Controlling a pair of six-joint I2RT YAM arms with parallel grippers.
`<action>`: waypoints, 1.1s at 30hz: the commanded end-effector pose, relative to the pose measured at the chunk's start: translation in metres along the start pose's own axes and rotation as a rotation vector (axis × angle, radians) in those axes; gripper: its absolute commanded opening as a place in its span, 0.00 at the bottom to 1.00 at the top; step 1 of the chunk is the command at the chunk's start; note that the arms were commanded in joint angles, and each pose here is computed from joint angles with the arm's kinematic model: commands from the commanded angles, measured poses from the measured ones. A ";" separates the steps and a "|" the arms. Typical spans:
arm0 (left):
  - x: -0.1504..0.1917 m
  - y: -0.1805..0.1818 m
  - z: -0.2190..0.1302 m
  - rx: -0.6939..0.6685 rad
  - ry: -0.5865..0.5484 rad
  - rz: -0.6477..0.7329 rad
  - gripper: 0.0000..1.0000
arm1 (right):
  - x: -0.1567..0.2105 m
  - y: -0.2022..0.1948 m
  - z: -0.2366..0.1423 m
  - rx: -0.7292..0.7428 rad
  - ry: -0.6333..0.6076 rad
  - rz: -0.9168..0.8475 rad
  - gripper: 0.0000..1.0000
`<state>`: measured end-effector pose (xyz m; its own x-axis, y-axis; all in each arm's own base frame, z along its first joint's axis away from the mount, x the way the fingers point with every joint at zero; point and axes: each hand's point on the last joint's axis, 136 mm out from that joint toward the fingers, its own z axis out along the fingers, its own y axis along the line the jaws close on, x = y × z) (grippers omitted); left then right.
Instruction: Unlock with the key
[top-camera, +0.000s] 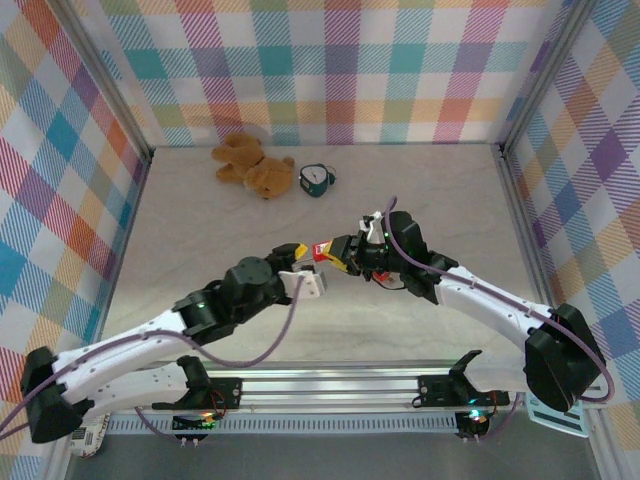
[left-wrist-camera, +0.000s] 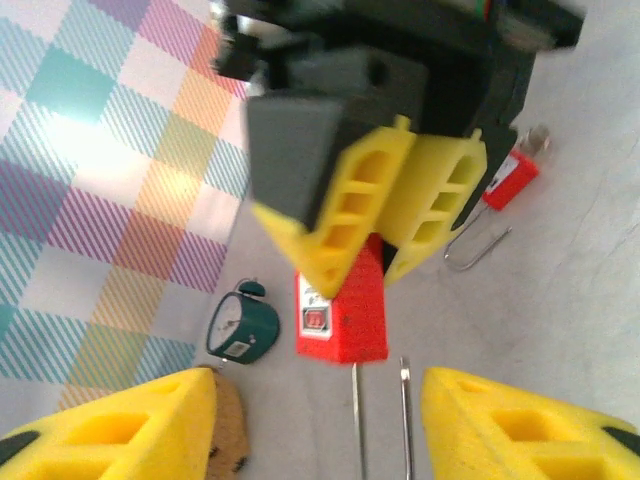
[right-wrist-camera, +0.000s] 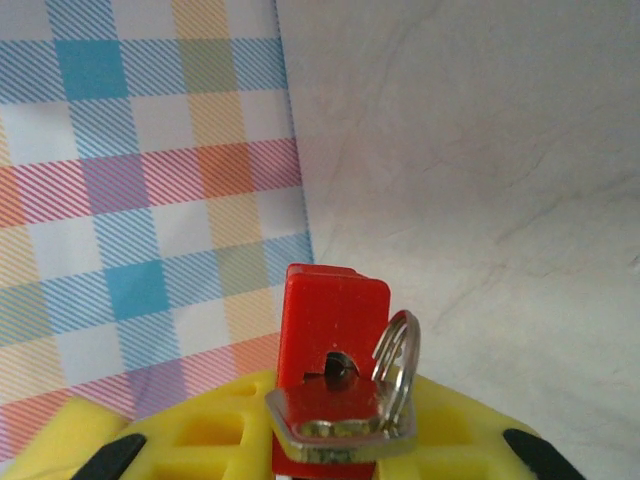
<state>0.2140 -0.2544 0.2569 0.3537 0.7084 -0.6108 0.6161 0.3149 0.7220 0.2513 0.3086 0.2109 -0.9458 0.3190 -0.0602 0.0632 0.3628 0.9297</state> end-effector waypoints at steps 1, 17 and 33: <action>-0.009 0.009 -0.035 0.031 -0.037 -0.146 0.58 | -0.007 0.013 0.003 -0.007 -0.022 -0.214 0.09; 0.021 0.008 -0.062 -0.014 0.027 -0.297 0.60 | -0.003 -0.028 0.067 -0.012 0.030 -0.281 0.08; 0.031 -0.006 -0.053 0.007 0.058 -0.363 0.60 | -0.026 -0.069 0.111 0.026 0.047 -0.210 0.08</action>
<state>0.1832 -0.1987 0.2536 0.0825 0.5969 -0.7981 0.6995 0.5357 0.4730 0.2919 0.3639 0.0908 -0.9633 0.1821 -0.1973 -0.0825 0.4984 0.8630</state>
